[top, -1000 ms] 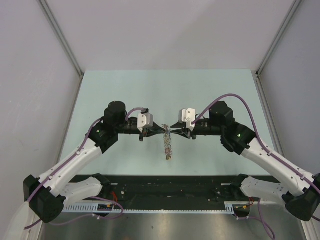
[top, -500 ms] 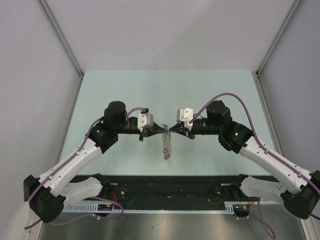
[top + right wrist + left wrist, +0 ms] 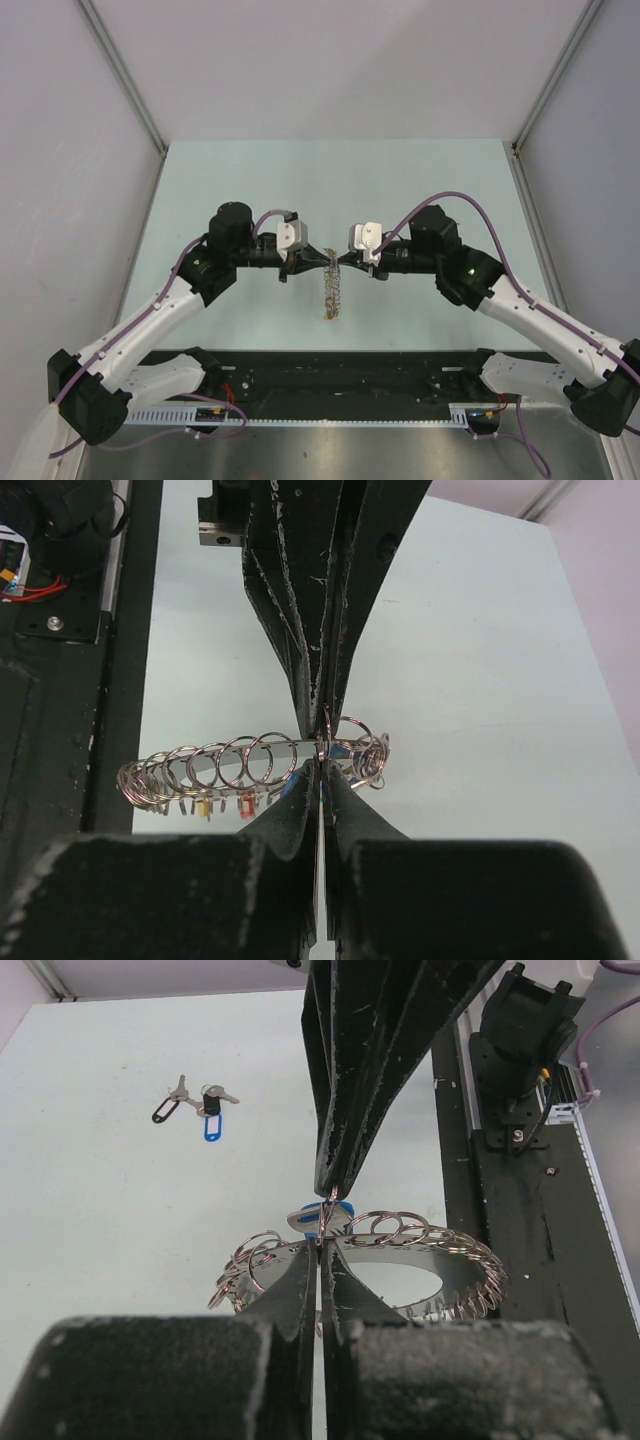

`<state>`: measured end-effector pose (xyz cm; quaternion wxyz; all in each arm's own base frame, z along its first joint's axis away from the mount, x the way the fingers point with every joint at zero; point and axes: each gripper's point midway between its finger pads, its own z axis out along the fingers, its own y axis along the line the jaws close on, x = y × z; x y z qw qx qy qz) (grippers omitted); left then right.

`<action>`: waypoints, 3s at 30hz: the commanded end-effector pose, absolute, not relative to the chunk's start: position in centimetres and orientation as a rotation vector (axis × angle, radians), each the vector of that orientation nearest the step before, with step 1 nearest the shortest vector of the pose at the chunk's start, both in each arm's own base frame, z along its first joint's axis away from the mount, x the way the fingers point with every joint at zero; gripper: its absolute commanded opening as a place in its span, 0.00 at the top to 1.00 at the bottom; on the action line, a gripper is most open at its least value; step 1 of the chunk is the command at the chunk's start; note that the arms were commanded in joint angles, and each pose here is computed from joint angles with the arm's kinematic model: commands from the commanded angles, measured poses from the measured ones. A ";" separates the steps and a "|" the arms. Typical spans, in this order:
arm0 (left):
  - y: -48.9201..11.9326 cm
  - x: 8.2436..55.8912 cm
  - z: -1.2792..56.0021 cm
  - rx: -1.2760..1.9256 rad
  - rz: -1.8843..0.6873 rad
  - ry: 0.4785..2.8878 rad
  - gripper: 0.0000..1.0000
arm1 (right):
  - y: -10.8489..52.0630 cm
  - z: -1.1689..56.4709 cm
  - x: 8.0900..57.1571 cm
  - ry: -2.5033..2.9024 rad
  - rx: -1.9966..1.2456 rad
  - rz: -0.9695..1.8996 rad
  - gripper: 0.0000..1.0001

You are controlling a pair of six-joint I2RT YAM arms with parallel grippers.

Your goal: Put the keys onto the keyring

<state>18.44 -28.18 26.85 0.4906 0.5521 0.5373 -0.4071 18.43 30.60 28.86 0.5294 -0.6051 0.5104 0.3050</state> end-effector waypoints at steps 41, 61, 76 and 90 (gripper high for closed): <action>-28.3 19.3 30.2 1.257 -1.072 1.323 1.00 | 30.9 30.2 19.0 1.182 -1.448 0.576 1.00; -27.9 19.6 32.5 1.163 -1.113 1.246 1.00 | 31.3 30.0 19.3 1.193 -1.399 0.578 0.99; -28.0 19.0 32.5 1.187 -1.133 1.214 1.00 | 31.4 30.6 19.4 1.178 -1.359 0.657 0.87; -28.0 18.9 32.2 1.197 -1.137 1.218 0.98 | 31.3 31.0 19.5 1.156 -1.353 0.659 1.00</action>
